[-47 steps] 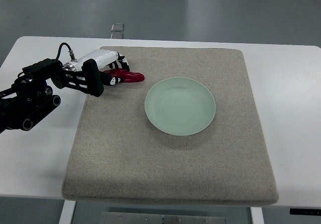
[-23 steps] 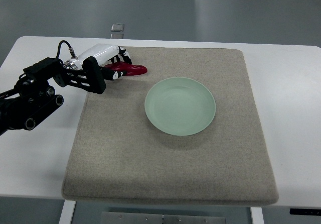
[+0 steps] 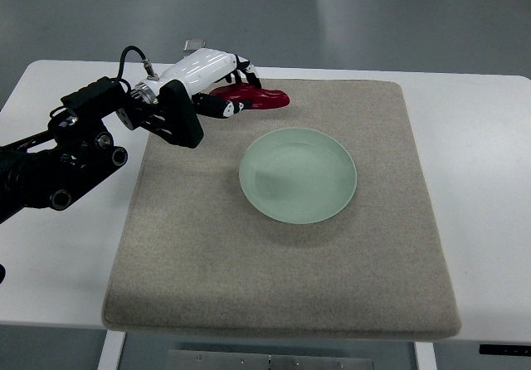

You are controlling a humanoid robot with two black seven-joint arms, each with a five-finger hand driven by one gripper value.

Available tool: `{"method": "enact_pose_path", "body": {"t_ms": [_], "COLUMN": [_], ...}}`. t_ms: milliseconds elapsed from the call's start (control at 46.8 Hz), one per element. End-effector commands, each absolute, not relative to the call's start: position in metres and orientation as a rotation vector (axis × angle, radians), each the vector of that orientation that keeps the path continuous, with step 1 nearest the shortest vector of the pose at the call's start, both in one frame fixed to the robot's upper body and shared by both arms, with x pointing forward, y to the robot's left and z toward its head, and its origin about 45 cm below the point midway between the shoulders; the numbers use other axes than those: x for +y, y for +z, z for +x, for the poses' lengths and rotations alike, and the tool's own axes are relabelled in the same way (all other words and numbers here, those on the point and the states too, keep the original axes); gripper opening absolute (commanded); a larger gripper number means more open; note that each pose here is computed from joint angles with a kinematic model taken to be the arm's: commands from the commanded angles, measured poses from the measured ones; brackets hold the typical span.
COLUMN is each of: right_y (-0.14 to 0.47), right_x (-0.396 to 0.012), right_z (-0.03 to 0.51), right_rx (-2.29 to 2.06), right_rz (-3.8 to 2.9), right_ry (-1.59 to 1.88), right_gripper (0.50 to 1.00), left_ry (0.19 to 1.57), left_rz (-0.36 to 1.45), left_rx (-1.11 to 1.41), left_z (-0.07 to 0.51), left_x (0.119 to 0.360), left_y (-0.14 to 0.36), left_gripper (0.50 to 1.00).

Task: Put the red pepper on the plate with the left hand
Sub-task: 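Lift the pepper and carry it with the left hand over the plate, then open the left hand to release the pepper onto the plate, withdraw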

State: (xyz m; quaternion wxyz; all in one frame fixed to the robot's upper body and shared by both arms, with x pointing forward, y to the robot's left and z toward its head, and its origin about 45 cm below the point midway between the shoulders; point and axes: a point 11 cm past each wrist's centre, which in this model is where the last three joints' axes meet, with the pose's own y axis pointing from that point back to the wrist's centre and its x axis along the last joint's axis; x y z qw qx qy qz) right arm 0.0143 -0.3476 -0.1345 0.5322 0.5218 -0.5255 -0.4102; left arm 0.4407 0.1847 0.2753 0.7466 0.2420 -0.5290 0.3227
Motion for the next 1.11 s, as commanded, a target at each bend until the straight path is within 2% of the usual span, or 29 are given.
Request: {"method": "enact_pose_path", "body": {"t_ms": [0, 107, 256, 1089], "right_y": [-0.135, -0.135, -0.135, -0.135], "right_x": [-0.347, -0.348, -0.347, -0.348], "right_z": [0.014, 0.014, 0.014, 0.014], "right_rx": [-1.253, -1.254, -1.252, -1.252], "right_rz": [1.245, 1.244, 1.246, 1.244], "right_ry": [-0.979, -0.978, -0.978, -0.980], "right_gripper": [0.928, 0.928, 0.928, 0.928], "left_ry": [0.663, 0.582, 0.494, 0.418], "left_rz": [0.479, 0.446, 0.433, 0.475], "left_rx": [-1.181, -1.185, -1.185, -1.167], "left_z": [0.433, 0.418, 0.400, 0.389], "left_x": [0.165, 0.143, 0.126, 0.121], "left_y": [0.285, 0.278, 0.266, 0.236], "left_gripper": [0.500, 0.500, 0.500, 0.500]}}
